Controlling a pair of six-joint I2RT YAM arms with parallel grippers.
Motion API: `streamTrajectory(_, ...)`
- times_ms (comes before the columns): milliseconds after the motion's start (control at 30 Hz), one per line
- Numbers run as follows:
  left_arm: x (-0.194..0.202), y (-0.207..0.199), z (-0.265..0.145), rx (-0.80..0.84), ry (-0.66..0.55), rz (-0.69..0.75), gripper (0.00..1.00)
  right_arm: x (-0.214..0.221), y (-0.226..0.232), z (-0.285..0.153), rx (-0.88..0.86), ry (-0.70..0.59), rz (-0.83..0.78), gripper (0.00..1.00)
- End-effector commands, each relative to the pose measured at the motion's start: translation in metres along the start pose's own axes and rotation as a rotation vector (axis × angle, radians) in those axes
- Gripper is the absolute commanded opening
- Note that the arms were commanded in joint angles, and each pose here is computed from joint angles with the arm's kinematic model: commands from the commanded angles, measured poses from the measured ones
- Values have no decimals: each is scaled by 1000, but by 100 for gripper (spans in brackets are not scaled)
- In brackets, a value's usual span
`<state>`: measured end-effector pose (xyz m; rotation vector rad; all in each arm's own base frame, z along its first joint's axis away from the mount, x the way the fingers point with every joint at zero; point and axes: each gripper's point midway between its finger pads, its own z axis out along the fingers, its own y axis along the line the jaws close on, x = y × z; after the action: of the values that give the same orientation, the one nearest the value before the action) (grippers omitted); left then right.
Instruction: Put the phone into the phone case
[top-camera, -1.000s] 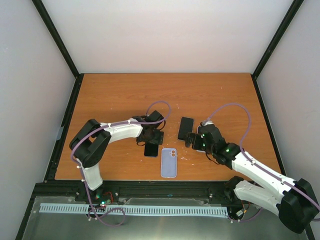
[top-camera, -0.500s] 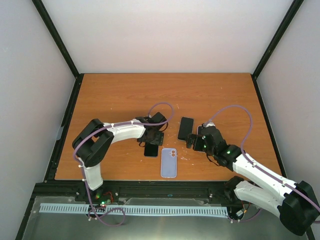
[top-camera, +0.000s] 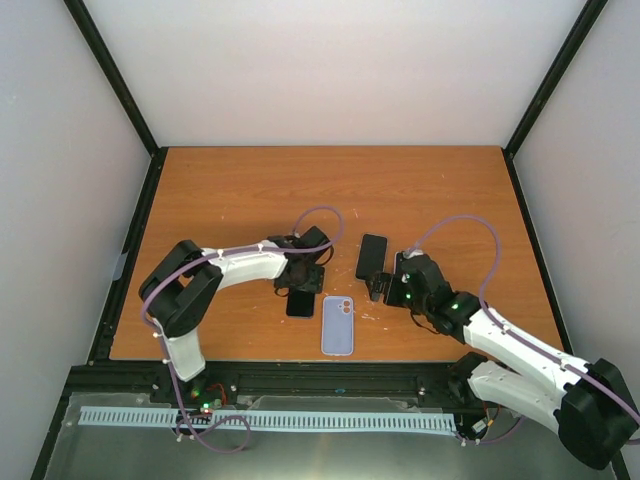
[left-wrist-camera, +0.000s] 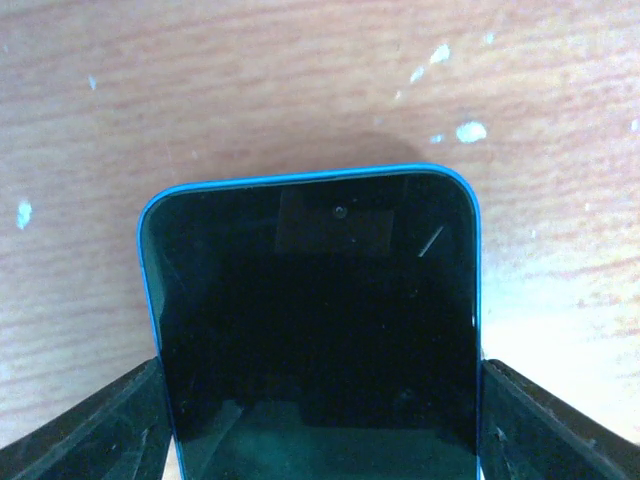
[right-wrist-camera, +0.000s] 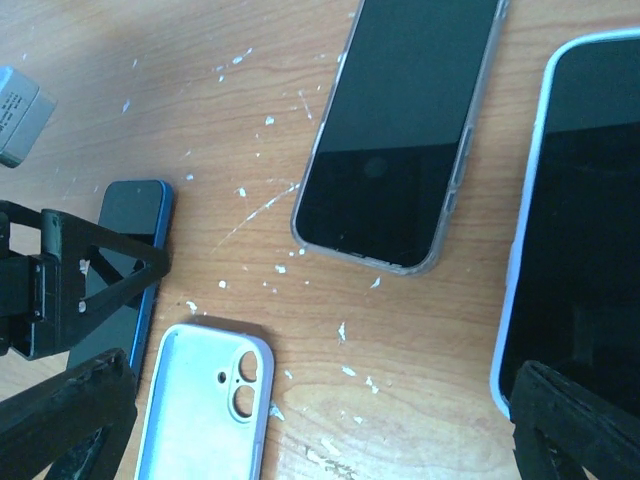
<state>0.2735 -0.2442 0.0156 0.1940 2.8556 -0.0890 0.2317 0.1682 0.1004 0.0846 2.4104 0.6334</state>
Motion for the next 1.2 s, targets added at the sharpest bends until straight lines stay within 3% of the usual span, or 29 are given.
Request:
streamTrajectory(0, 17, -5, -13, 53, 53, -21, 69, 9, 7, 5, -54, 35, 23, 100)
streamTrajectory(333, 19, -36, -54, 293, 44, -48, 65, 15, 11, 1, -99, 38, 37, 96)
streamTrajectory(633, 28, -93, -76, 515, 78, -46, 63, 18, 6, -5, -102, 30, 46, 96)
streamTrajectory(833, 44, -124, -74, 578, 125, -38, 63, 17, 3, -14, -96, 9, 40, 97)
streamTrajectory(1167, 51, -134, -71, 621, 127, -68, 62, 12, 4, -21, -100, -17, 35, 98)
